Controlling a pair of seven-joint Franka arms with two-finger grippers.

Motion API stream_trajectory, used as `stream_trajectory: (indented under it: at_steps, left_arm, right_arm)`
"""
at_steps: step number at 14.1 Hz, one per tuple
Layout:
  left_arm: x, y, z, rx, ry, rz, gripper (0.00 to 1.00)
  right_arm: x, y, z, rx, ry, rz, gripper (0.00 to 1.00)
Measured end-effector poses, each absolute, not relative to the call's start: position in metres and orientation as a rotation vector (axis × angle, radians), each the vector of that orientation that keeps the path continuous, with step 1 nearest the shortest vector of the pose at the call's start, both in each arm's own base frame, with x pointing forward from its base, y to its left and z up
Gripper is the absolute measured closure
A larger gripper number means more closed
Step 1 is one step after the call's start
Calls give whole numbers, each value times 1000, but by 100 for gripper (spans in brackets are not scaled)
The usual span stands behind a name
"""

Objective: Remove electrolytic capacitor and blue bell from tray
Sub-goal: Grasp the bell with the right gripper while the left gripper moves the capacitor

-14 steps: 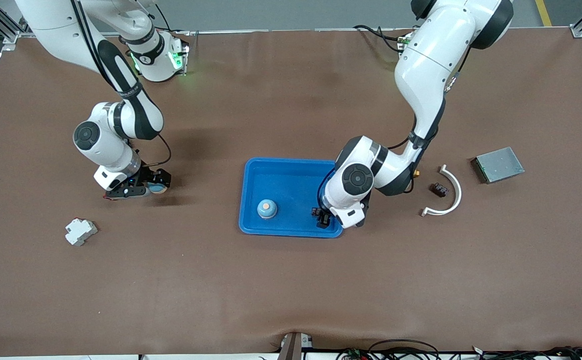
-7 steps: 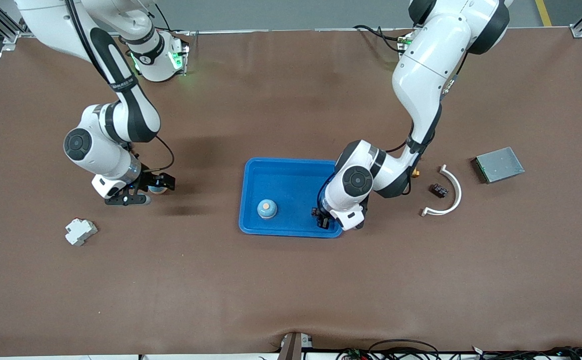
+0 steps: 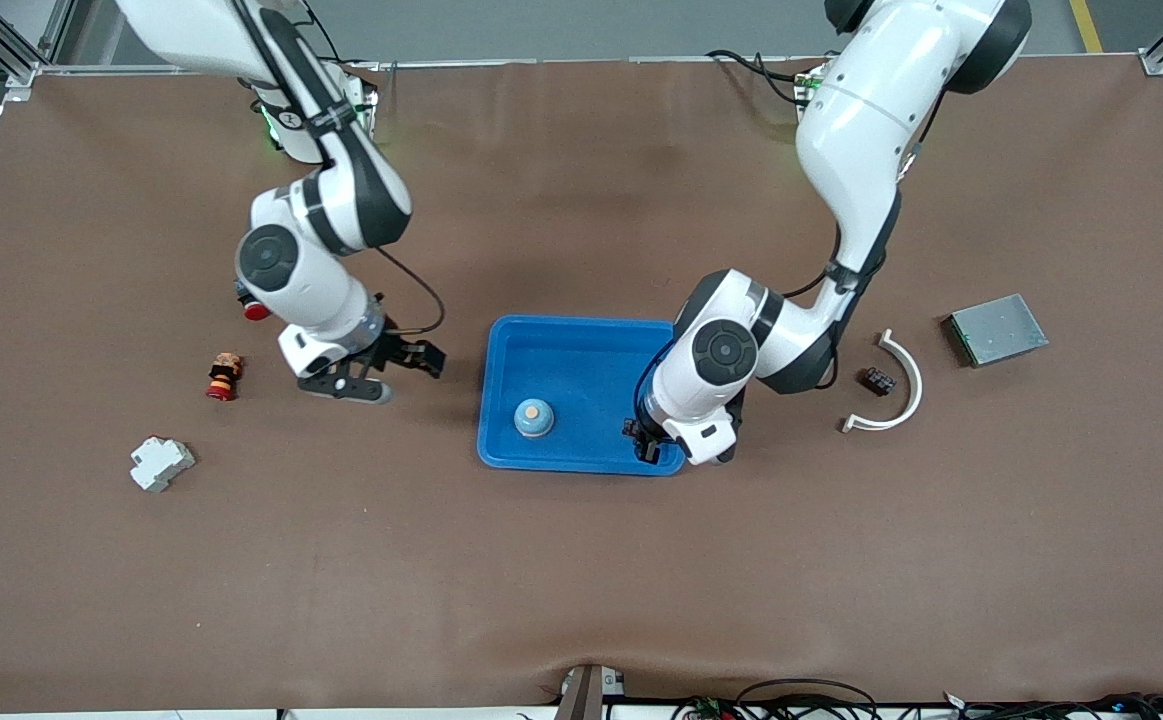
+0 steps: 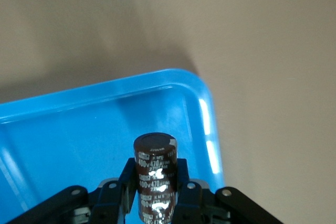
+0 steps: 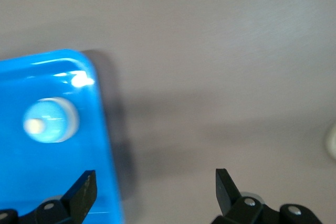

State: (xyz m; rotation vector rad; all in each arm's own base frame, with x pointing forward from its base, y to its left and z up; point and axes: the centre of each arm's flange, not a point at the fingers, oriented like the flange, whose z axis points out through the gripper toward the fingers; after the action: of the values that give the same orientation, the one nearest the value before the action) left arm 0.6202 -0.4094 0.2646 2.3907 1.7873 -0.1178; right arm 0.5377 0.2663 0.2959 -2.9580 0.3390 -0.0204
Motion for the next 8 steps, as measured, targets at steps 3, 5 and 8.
stream_trajectory:
  at_steps: [3,5,8]
  left_arm:
    - [631,-379,317,2515,1690,-22,67]
    - [653,-330,331,2566,1642,-13,67]
    - [675,-266,329,2603,1675,-47,67]
  right_arm:
    - [538,318,294,-2945,428,-28,0]
    - [545,339,283,-2985,474,-43,0]
    - [563,371,267,-3010,567,-57,0]
